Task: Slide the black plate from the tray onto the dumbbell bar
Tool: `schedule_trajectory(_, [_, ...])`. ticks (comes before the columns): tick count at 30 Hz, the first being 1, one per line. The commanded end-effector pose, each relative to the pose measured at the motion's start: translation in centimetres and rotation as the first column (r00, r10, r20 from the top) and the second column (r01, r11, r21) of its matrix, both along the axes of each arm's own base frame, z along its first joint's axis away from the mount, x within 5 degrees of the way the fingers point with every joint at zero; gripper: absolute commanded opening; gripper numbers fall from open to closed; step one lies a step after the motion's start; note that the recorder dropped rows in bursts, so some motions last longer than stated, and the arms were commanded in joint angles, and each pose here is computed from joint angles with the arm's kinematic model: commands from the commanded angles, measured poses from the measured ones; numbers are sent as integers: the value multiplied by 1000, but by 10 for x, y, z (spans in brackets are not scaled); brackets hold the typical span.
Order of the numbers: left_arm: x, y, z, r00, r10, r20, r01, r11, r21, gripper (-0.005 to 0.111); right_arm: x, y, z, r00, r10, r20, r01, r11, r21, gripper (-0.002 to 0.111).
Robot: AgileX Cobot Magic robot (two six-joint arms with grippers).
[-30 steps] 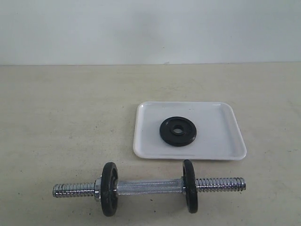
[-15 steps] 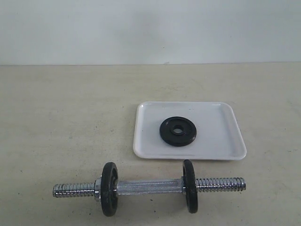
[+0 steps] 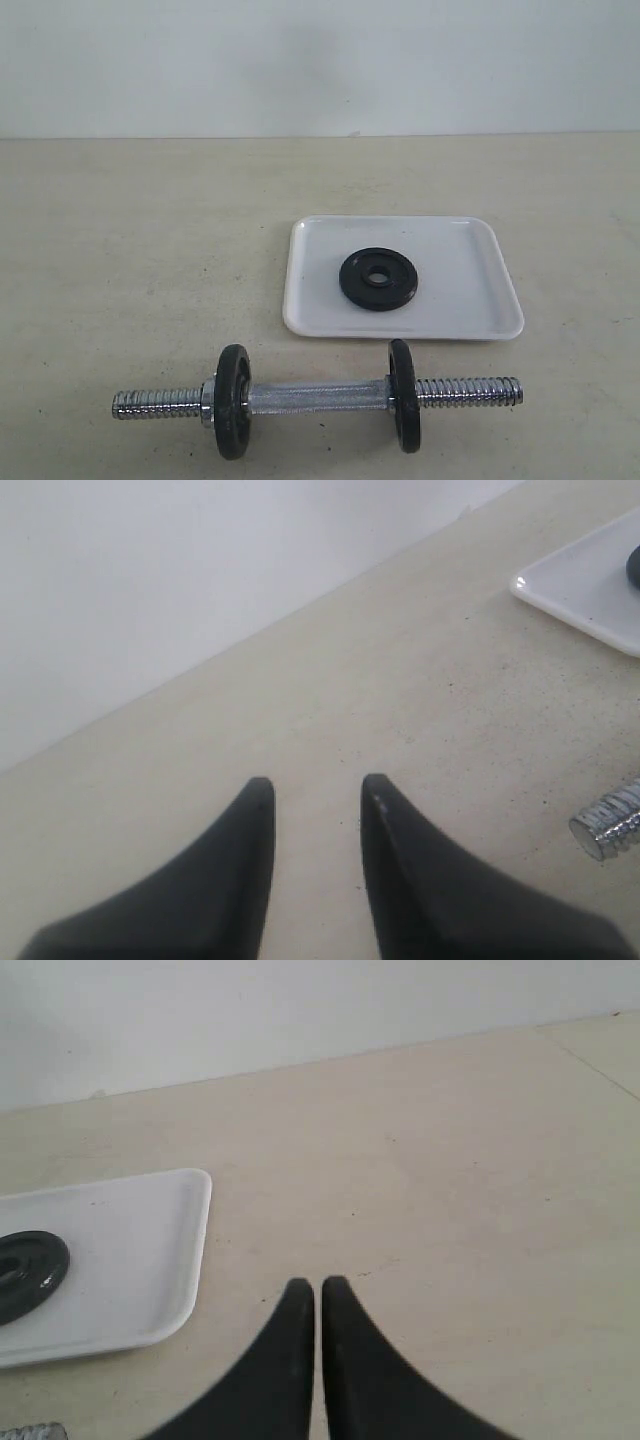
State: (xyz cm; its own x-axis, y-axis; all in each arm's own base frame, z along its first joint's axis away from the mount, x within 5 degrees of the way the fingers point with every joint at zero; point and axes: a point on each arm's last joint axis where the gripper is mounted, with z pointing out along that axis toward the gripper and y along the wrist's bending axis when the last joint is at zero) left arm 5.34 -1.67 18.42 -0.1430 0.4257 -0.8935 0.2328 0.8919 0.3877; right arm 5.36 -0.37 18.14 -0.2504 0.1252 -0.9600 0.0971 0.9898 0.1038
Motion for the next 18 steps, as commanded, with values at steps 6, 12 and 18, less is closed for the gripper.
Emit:
schedule_trajectory(6, [1,3,6,998,33,58,-33,999,0,27,0,0,2,1000,-4,16,4,1000,-7,1])
schedule_trajectory(12, [2,5,8,995,52,83,-53,999,-1,27,0,0,2,1000,-4,16,4,1000,-7,1])
schedule_trajectory(18, [2,-2,21,992,76,104,-2,820,-573,27,0,0,2,1000,-4,16,4,1000,-7,1])
